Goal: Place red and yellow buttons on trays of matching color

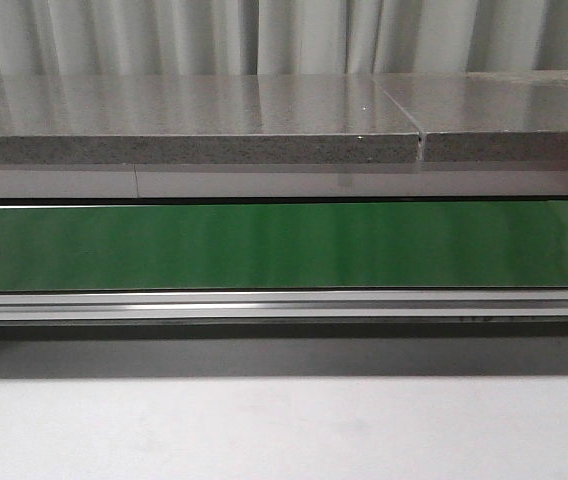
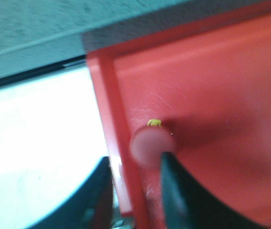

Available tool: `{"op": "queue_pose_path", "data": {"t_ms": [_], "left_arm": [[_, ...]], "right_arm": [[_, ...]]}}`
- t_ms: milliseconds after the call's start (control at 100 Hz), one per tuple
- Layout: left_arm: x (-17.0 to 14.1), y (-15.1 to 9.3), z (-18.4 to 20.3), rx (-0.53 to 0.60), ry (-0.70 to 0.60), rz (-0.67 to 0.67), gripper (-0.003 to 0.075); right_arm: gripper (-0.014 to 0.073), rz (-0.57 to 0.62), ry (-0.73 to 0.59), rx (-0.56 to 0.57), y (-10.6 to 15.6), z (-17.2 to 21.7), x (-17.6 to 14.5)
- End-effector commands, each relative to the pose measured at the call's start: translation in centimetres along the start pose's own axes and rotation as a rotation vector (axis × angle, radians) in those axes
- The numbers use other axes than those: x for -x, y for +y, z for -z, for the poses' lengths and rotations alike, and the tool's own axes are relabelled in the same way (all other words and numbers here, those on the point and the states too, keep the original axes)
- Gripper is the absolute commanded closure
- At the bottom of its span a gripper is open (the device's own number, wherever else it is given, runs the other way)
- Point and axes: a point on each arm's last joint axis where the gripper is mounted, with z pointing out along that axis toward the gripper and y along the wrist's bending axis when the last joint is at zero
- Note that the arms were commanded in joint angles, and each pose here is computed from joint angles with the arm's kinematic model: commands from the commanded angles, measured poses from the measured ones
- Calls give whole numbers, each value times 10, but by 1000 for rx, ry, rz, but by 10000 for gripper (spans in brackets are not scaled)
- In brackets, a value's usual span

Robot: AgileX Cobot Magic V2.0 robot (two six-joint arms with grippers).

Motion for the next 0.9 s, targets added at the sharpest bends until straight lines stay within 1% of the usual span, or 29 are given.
{"op": "queue_pose_path", "data": {"t_ms": [0, 10, 20, 30, 60, 170, 260, 340, 410, 490, 700, 810, 890], "left_arm": [[12, 1, 1, -7, -78, 12, 741], [12, 1, 1, -7, -78, 12, 741], [12, 1, 1, -7, -78, 12, 741], [12, 1, 1, -7, -78, 12, 741], [12, 1, 1, -7, -78, 12, 741], [12, 1, 1, -7, -78, 12, 741], [12, 1, 1, -7, -78, 12, 741], [12, 1, 1, -7, -78, 12, 741], [12, 1, 1, -7, -78, 12, 741], [12, 1, 1, -7, -78, 12, 741], [12, 1, 1, -7, -78, 12, 741], [12, 1, 1, -7, -78, 12, 741], [13, 1, 1, -7, -81, 12, 741]], "right_arm": [[576, 83, -166, 3, 16, 57, 12], [602, 99, -172, 4, 18, 60, 10], [602, 101, -173, 6, 20, 62, 9], [640, 114, -181, 7, 22, 65, 8], [668, 138, -184, 12, 27, 67, 4], [661, 214, -242, 33, 48, 93, -11], [661, 267, -282, 60, 68, 113, -31], [661, 320, -304, 73, 81, 125, -48], [661, 344, -354, 93, 90, 142, -63], [661, 369, -363, 119, 97, 155, -83], [661, 399, -405, 151, 98, 178, -129], [661, 394, -428, 157, 93, 189, -153], [661, 383, -470, 162, 88, 198, -169]]}}
